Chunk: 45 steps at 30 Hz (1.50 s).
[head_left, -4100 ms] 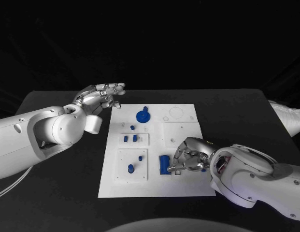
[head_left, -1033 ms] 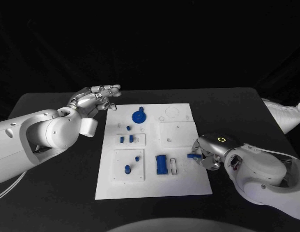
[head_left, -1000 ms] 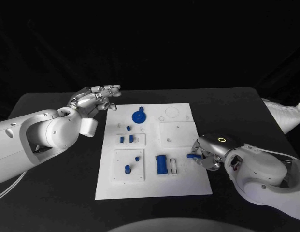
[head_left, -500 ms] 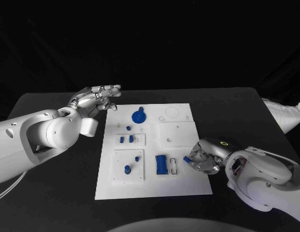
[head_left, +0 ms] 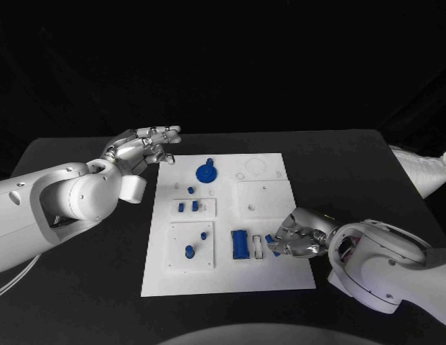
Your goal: Assemble the parts on the task board
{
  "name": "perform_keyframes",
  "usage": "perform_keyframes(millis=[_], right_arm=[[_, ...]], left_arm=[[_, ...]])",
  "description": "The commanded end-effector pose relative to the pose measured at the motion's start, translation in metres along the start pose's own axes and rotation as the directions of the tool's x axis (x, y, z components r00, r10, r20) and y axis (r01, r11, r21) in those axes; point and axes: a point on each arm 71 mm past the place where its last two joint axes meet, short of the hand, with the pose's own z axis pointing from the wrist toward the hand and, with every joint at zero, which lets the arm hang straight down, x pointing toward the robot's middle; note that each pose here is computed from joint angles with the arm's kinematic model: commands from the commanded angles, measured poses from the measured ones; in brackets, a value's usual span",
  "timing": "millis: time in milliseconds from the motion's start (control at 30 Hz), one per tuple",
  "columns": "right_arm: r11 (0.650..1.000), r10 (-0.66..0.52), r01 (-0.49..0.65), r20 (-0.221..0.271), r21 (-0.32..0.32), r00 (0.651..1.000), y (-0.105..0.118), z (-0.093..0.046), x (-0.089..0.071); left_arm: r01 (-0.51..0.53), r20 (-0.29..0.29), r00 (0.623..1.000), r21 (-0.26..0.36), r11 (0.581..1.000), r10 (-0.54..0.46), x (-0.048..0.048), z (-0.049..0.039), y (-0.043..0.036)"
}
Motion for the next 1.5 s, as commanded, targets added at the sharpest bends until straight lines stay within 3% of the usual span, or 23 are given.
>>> perform_keyframes(millis=[33,567,1033,1500], right_arm=[[0.998,0.065,-0.064,-0.012,0.028,0.998,0.0,0.001,0.002],[0.996,0.094,-0.094,-0.04,0.006,0.995,0.012,0.007,0.009],[0.999,0.054,-0.053,-0.081,0.012,0.995,0.014,0.014,0.014],[1.0,0.029,-0.028,-0.09,0.01,0.995,0.014,0.017,0.016]], left_arm=[[0.008,-0.02,1.0,0.005,1.0,-0.008,0.003,0.0002,-0.0004],[0.009,-0.022,1.0,0.004,1.0,-0.009,0.0034,0.0003,-0.0004],[0.009,-0.023,1.0,0.004,1.0,-0.009,0.0038,0.0004,-0.0003],[0.01,-0.025,1.0,0.004,1.0,-0.009,0.0041,0.0003,-0.0004]])
